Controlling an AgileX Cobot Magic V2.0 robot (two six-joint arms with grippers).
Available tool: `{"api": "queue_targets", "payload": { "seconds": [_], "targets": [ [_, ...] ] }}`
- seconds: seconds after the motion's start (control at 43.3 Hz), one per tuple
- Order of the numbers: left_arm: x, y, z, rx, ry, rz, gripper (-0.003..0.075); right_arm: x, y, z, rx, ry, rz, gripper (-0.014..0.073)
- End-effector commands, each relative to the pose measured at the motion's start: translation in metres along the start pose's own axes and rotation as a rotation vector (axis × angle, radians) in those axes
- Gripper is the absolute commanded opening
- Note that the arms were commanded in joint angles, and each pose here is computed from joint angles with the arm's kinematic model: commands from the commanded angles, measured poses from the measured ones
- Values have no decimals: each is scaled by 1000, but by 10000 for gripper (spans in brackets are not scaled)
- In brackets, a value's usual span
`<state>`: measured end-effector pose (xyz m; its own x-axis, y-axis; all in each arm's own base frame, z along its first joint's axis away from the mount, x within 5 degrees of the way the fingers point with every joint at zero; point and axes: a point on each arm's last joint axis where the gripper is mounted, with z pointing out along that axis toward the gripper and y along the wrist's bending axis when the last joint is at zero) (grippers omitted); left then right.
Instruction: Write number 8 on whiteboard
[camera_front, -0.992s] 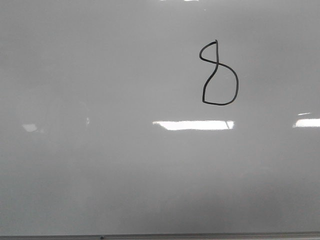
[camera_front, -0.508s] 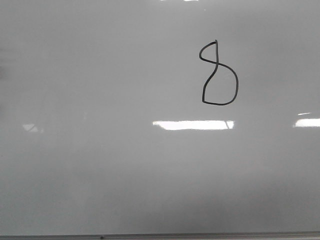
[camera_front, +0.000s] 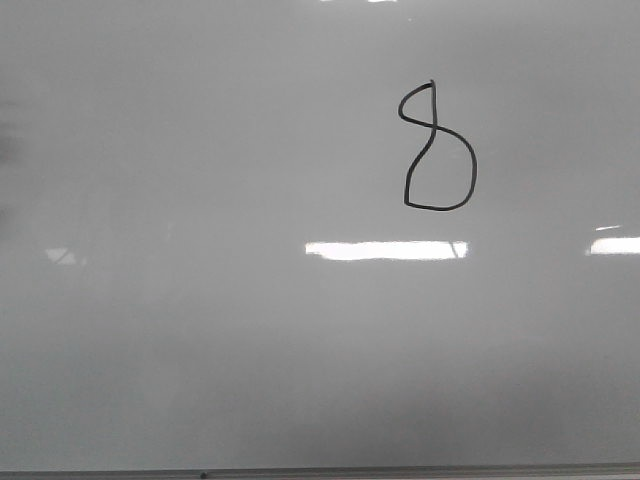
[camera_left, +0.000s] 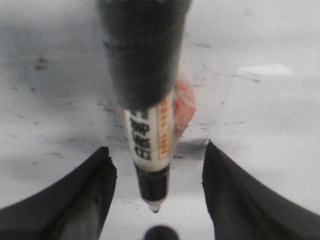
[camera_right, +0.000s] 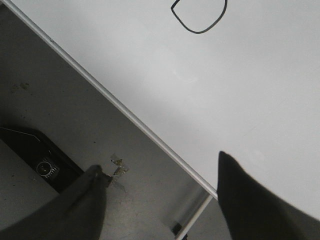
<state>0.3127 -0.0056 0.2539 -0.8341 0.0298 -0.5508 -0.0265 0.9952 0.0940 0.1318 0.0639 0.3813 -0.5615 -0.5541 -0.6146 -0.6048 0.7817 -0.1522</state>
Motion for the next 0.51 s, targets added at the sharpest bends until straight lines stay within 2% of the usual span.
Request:
{"api": "queue_targets", "payload": {
  "seconds": [0.0, 0.162, 0.277, 0.346, 0.485],
  "targets": [
    [-12, 5, -34, -11, -115, 12, 399, -4, -3, -15, 36, -102, 75, 497],
    [-5, 8, -78, -17, -160, 52, 399, 1, -1, -28, 39, -154, 212, 497],
    [9, 3, -118, 8, -184, 110, 399, 5, 1, -39, 47, -207, 225, 497],
    [18, -3, -143, 59, -221, 124, 399, 9, 2, -46, 51, -235, 225, 497],
    [42, -17, -190, 243, -312, 204, 399, 19, 5, -56, 57, -273, 224, 497]
  ]
}}
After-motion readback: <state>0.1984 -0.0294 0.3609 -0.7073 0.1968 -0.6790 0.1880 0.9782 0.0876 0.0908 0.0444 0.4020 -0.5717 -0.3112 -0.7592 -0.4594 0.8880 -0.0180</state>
